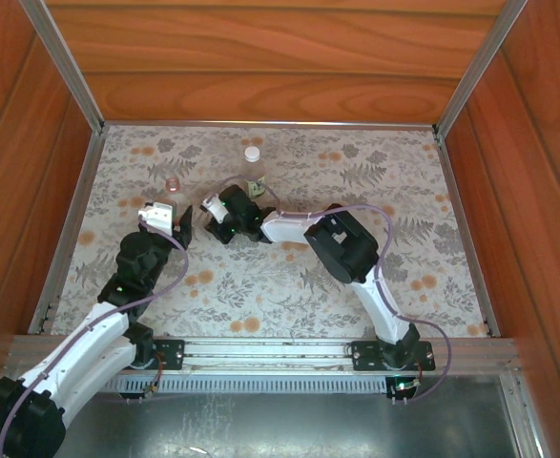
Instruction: Screw on the bottle caps
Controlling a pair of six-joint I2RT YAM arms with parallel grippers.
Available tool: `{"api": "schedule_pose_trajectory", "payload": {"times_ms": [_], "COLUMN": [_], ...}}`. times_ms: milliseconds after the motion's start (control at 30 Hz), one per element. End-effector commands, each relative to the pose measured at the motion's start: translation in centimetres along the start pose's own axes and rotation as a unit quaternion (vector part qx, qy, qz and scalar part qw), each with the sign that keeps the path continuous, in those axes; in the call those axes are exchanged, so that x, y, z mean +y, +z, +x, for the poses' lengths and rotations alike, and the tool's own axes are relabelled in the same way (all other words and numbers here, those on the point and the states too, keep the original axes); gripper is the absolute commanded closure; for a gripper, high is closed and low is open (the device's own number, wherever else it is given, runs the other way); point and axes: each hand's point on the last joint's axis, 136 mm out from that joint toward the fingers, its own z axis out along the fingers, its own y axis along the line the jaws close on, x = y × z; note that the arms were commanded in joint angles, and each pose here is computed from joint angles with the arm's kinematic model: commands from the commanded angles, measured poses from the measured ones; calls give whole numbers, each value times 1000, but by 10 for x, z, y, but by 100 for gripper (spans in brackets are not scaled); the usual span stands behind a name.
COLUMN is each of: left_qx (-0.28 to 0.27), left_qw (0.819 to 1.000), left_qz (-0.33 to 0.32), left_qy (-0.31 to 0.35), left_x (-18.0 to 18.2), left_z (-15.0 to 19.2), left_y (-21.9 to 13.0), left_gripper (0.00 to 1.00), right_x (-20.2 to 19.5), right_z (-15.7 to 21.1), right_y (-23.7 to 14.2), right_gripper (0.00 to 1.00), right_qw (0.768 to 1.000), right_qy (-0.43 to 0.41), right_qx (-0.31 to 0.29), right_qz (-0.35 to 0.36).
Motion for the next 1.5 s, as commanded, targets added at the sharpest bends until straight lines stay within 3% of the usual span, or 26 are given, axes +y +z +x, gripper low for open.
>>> {"api": "schedule_pose_trajectory", "payload": {"times_ms": [0,233,733,1100,1467], "left_qx": [-6,-5,-4,-1,-47], "left_qw": [999,998,988,958,926], "left_qz": [31,57,155,287,373], "left_qy": [9,3,19,15,-28], "left_x": [-10,-21,-73,-134,-181], "left_z": [-9,-10,-13,-6,2], "left_y": [2,4,7,15,26], "left_gripper": [39,39,39,39,39], "right_x": [-1,-2,-11,-10,-21], "right_z": [8,27,114,170,217], "right_y": [-18,-58,-120,-175,-220], "right_gripper": [64,63,62,61,62], "right_qw": [1000,1000,992,981,955], "right_qy": [-5,8,34,98,185], "right_qx": [13,14,110,129,125], "right_qz": [21,23,55,106,195]}}
